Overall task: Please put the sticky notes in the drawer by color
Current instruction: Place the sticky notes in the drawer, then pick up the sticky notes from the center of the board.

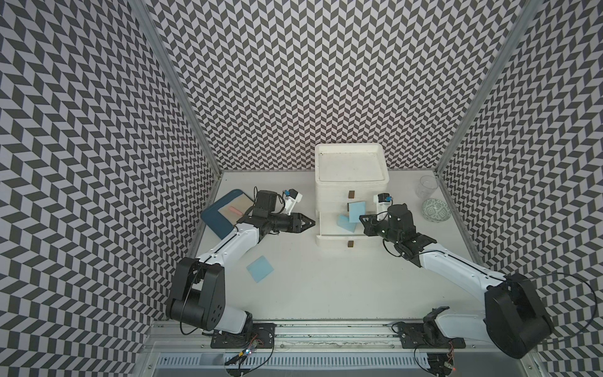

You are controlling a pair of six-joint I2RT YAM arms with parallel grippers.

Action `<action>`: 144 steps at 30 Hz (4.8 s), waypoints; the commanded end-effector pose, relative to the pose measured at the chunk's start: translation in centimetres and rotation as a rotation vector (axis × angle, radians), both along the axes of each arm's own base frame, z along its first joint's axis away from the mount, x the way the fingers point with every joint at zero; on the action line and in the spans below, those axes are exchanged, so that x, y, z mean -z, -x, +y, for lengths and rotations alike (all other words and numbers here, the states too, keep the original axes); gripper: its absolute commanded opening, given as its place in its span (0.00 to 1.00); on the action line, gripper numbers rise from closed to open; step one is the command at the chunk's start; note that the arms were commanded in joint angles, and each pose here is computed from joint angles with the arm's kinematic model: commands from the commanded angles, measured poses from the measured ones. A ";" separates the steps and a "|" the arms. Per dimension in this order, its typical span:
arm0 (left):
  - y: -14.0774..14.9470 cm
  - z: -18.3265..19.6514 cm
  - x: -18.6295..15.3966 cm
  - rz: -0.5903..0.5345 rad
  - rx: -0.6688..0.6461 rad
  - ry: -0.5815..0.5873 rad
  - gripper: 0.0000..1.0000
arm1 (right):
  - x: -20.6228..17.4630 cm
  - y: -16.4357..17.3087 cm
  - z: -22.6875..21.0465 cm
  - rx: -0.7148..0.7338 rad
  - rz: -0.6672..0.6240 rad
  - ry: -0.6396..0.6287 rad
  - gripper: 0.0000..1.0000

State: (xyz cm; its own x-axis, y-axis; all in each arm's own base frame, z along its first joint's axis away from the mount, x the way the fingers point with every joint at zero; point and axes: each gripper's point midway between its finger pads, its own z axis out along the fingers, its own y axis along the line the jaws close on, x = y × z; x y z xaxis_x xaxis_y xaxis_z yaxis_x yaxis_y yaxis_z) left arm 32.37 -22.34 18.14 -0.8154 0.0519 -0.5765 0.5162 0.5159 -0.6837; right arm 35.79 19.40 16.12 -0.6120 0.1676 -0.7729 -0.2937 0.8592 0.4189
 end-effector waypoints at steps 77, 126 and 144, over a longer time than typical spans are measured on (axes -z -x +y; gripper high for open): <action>5.6 18.8 9.6 0.474 -0.922 -0.507 0.99 | 2.9 10.7 3.2 -0.174 -0.117 0.102 0.61; 5.0 19.7 13.8 0.625 -0.990 -0.613 0.76 | 2.3 10.4 1.9 -0.108 -0.141 0.095 0.64; -1.1 11.7 -3.2 0.249 -0.850 -0.278 0.78 | -6.0 13.7 13.0 -0.602 -0.055 -0.331 0.64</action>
